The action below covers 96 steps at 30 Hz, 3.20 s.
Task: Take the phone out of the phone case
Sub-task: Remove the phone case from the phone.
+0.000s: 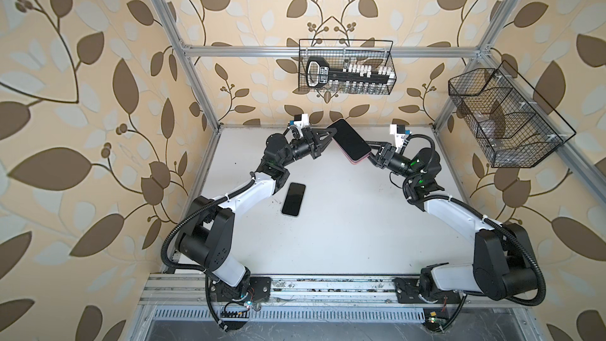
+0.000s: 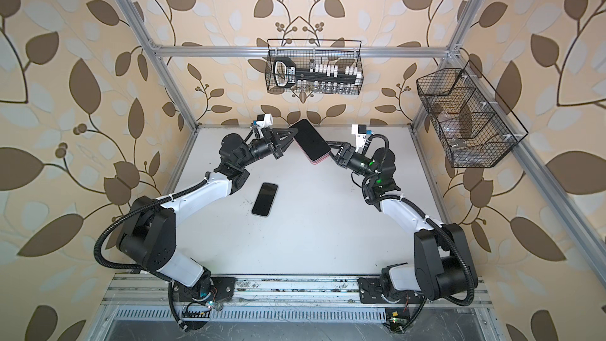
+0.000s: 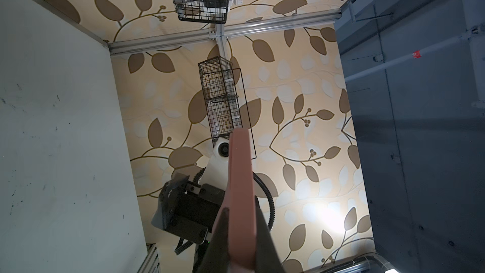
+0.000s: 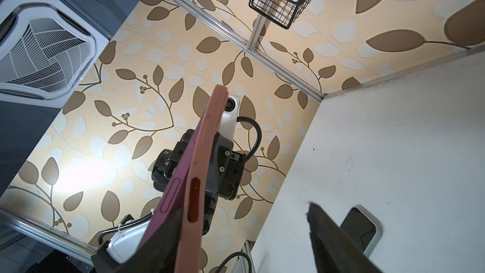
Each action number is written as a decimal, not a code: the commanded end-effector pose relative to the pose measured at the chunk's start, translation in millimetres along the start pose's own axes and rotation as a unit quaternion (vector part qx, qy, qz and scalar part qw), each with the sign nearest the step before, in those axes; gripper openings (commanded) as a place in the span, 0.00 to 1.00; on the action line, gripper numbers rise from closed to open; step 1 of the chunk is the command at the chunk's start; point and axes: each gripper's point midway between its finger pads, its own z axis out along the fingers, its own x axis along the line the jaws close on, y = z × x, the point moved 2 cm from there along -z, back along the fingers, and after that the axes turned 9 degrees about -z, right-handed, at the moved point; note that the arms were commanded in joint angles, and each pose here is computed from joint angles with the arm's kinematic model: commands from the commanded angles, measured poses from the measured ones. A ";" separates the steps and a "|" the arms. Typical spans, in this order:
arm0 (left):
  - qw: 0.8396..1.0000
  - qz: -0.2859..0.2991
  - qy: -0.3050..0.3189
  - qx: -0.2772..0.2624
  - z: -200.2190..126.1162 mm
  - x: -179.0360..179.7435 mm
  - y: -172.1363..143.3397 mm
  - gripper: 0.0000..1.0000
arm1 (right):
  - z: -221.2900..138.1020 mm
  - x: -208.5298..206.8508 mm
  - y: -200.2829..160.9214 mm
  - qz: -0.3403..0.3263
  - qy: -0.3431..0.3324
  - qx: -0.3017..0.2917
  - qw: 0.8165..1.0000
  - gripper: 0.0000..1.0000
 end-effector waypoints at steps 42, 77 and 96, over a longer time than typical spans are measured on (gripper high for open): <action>0.998 0.031 -0.057 0.024 13.2 -25.3 14.4 0.00 | -6.3 18.3 -11.9 0.050 0.049 0.018 0.997 0.24; 0.999 0.024 -0.034 0.019 12.1 -12.2 16.5 0.19 | -13.0 -2.3 -12.4 0.142 0.024 -0.027 0.989 0.00; 0.999 0.029 -0.025 0.016 10.3 -12.2 14.5 0.59 | -16.5 -3.6 -9.1 0.169 0.042 -0.045 0.984 0.00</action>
